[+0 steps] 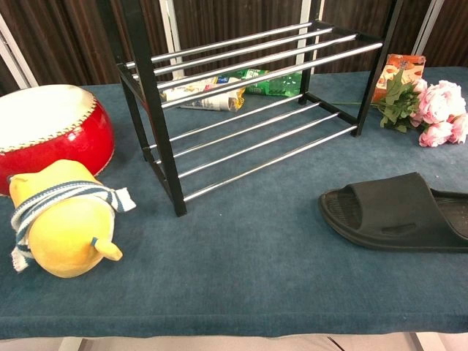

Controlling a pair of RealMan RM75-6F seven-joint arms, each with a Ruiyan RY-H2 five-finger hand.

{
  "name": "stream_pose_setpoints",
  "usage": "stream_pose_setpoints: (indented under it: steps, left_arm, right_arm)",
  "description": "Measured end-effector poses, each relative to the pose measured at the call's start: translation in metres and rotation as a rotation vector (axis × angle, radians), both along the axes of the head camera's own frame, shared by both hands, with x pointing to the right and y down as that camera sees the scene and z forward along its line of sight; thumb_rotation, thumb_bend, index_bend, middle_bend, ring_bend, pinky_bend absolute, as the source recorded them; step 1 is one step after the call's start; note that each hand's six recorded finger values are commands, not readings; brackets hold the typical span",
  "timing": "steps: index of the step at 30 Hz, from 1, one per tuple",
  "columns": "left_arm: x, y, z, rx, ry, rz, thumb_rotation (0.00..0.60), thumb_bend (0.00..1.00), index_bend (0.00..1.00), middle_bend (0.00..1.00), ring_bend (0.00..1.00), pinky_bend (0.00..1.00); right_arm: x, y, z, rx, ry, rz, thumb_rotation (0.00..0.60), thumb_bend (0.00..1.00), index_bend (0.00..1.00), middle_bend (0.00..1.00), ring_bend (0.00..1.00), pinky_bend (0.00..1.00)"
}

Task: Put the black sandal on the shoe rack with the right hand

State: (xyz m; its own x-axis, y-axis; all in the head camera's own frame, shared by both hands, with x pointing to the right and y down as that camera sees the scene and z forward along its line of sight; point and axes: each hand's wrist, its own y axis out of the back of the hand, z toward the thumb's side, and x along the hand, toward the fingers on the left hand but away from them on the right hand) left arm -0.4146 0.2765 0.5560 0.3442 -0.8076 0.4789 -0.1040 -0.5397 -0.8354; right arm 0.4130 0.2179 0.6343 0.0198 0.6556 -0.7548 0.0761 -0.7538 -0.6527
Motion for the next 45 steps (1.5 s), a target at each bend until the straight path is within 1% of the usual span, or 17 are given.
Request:
stream_pose_setpoints:
  steps: [11, 15, 18, 23, 26, 29, 30, 32, 34, 35, 37, 38, 40, 45]
  left_arm:
    - [0.0, -0.001, -0.001, 0.026, -0.003, -0.001, 0.6, 0.4, 0.29, 0.29, 0.28, 0.45]
    - [0.0, -0.002, -0.001, 0.036, -0.005, 0.0, 0.6, 0.4, 0.29, 0.28, 0.28, 0.45]
    - [-0.001, -0.003, -0.002, 0.05, -0.007, -0.002, 0.6, 0.4, 0.28, 0.28, 0.27, 0.42]
    - [-0.002, -0.003, -0.005, 0.063, 0.002, -0.008, 0.6, 0.4, 0.28, 0.26, 0.26, 0.41]
    - [-0.002, -0.003, -0.005, 0.062, 0.005, -0.007, 0.6, 0.4, 0.28, 0.26, 0.26, 0.41]
    - [-0.002, -0.002, -0.003, 0.05, 0.007, -0.004, 0.6, 0.4, 0.27, 0.26, 0.26, 0.41]
    - [-0.002, -0.002, -0.003, 0.046, 0.009, -0.002, 0.6, 0.4, 0.27, 0.26, 0.26, 0.41]
    - [-0.001, -0.002, -0.004, 0.045, 0.011, 0.002, 0.6, 0.4, 0.27, 0.26, 0.26, 0.41]
    - [-0.002, -0.002, -0.004, 0.046, 0.012, 0.002, 0.6, 0.4, 0.27, 0.26, 0.26, 0.41]
    - [-0.002, -0.002, -0.005, 0.046, 0.012, 0.001, 0.6, 0.4, 0.27, 0.26, 0.26, 0.42]
    - [-0.002, -0.002, -0.005, 0.044, 0.011, -0.002, 0.6, 0.4, 0.27, 0.26, 0.26, 0.42]
    - [-0.003, -0.002, -0.004, 0.043, 0.011, -0.003, 0.6, 0.4, 0.27, 0.26, 0.26, 0.42]
    - [-0.003, -0.002, -0.004, 0.04, 0.011, -0.004, 0.6, 0.4, 0.27, 0.26, 0.26, 0.42]
    - [-0.002, -0.002, -0.004, 0.038, 0.007, -0.001, 0.6, 0.4, 0.27, 0.26, 0.26, 0.42]
  right_arm:
    - [-0.003, 0.002, 0.014, -0.055, -0.004, 0.004, 0.6, 0.09, 0.11, 0.13, 0.01, 0.12]
    - [-0.006, 0.002, 0.021, -0.072, -0.01, 0.008, 0.6, 0.09, 0.07, 0.13, 0.01, 0.12]
    - [-0.012, 0.001, 0.029, -0.087, -0.023, 0.008, 0.6, 0.09, 0.07, 0.13, 0.01, 0.12]
    - [-0.023, 0.0, 0.039, -0.095, -0.046, 0.002, 0.6, 0.09, 0.06, 0.13, 0.01, 0.13]
    - [-0.027, -0.001, 0.045, -0.096, -0.052, -0.002, 0.6, 0.09, 0.08, 0.13, 0.01, 0.15]
    - [-0.029, -0.001, 0.05, -0.094, -0.048, -0.001, 0.6, 0.09, 0.16, 0.15, 0.12, 0.27]
    - [-0.031, -0.002, 0.052, -0.093, -0.049, 0.001, 0.6, 0.09, 0.21, 0.19, 0.18, 0.32]
    - [-0.032, -0.003, 0.054, -0.08, -0.048, 0.003, 0.6, 0.11, 0.34, 0.28, 0.32, 0.47]
    - [-0.033, -0.005, 0.055, -0.063, -0.046, 0.003, 0.6, 0.16, 0.44, 0.37, 0.44, 0.6]
    - [-0.034, -0.006, 0.055, -0.05, -0.045, 0.003, 0.6, 0.2, 0.51, 0.42, 0.51, 0.67]
    - [-0.035, -0.008, 0.055, -0.027, -0.042, 0.004, 0.6, 0.28, 0.6, 0.5, 0.59, 0.75]
    - [-0.035, -0.008, 0.054, -0.011, -0.042, 0.004, 0.6, 0.31, 0.62, 0.52, 0.61, 0.77]
    - [-0.037, -0.009, 0.053, 0.013, -0.045, 0.004, 0.6, 0.34, 0.65, 0.54, 0.63, 0.79]
    - [-0.045, -0.011, 0.046, 0.064, -0.09, 0.019, 0.6, 0.35, 0.66, 0.55, 0.64, 0.8]
